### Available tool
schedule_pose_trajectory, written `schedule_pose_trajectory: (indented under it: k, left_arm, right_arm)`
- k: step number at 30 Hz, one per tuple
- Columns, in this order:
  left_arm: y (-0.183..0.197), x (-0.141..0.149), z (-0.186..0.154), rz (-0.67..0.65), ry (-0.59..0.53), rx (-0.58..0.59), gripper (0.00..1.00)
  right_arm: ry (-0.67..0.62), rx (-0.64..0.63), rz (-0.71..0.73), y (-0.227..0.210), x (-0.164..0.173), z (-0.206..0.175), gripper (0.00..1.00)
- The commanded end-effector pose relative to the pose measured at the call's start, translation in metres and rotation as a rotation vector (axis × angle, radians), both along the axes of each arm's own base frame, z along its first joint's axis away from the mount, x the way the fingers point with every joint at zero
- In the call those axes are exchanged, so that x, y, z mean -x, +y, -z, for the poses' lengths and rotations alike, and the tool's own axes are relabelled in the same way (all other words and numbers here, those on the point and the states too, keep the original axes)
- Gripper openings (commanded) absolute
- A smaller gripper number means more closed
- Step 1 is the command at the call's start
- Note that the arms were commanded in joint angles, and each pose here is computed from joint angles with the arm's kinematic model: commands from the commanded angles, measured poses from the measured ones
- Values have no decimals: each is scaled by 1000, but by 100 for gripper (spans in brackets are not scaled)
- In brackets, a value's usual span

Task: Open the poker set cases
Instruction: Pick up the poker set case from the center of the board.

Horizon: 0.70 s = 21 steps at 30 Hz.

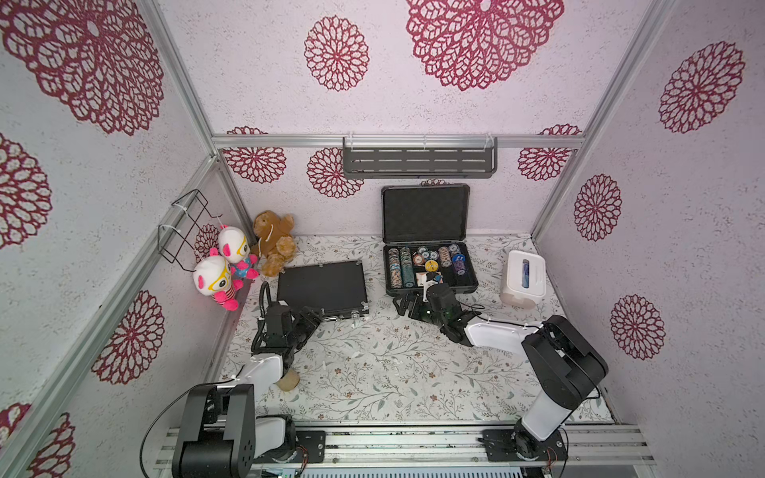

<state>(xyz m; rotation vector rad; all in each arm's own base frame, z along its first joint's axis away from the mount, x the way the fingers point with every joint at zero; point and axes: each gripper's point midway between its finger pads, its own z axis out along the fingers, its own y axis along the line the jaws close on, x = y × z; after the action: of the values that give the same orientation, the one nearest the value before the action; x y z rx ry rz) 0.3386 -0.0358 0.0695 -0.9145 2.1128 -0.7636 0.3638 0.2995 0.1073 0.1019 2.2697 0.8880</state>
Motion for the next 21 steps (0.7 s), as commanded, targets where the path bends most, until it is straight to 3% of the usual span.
schedule_pose_trajectory:
  k: [1,8,21]
  left_arm:
    - [-1,1,11,5,43,-7,72]
    - [0,4,26,-10,89,5,72]
    - [5,5,31,-156,87,107,60]
  right_arm:
    - [-30,-48,11,-2,-3,-19,99]
    - [-26,-56,19,-4,-2,-17,99]
    - [-29,-68,53,-10,-4,-20,99]
